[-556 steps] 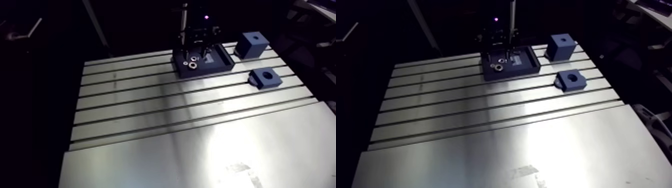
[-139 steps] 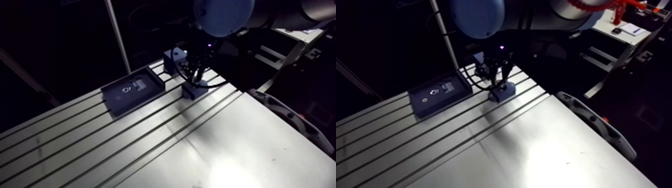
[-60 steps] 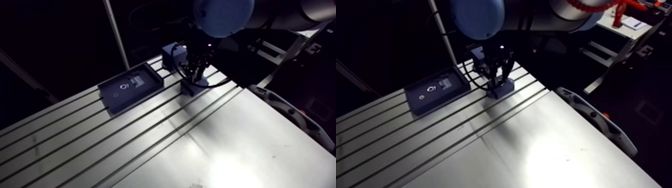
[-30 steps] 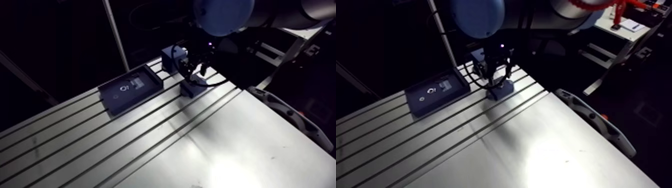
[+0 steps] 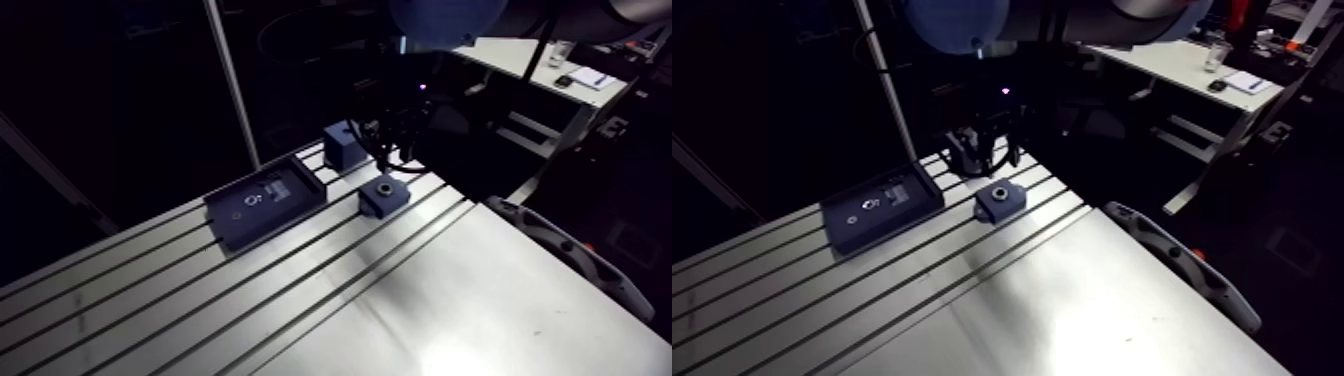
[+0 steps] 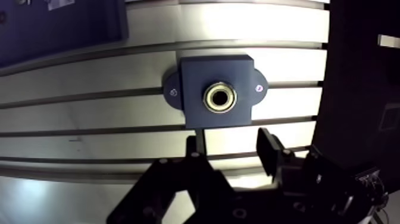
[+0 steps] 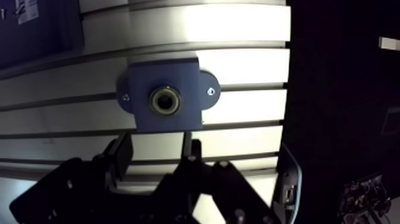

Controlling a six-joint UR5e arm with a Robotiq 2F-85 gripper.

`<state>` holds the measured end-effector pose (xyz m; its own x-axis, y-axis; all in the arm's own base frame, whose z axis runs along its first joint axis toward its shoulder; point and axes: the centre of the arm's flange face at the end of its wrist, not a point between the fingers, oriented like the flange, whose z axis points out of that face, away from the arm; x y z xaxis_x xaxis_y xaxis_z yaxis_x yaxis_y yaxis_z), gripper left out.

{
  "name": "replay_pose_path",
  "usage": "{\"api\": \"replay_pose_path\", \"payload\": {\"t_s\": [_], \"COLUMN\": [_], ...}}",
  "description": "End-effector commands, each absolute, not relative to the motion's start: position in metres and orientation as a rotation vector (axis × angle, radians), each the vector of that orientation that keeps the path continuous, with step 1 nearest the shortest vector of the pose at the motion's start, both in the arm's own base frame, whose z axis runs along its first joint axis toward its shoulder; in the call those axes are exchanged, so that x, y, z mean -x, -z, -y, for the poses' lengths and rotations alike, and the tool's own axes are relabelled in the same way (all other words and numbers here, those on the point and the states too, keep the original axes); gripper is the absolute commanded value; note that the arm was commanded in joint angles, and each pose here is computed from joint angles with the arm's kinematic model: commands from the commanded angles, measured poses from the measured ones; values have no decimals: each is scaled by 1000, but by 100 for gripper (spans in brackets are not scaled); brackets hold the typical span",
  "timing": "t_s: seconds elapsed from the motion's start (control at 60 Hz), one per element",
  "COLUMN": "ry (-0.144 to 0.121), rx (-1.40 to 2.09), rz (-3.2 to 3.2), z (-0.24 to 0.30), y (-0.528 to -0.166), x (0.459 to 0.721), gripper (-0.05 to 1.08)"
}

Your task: Pick up the bearing and press it into the housing until flush.

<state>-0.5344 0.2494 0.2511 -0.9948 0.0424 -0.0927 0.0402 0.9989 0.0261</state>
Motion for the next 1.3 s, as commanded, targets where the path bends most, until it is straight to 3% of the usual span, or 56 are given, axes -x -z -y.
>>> {"api": "replay_pose_path", "payload": {"t_s": [0.017,0.467,0.667,1.3], "ry": [-24,13,-5,14], "rx": [-49,-53,-50,-54], "rz": [-3041,-3014,-3033,-3018], "z": [-249,-253,-254,-255], "y": [-248,-219,-211,-195], "x": [535,541,545,545], "gripper": [105,107,107,107]}}
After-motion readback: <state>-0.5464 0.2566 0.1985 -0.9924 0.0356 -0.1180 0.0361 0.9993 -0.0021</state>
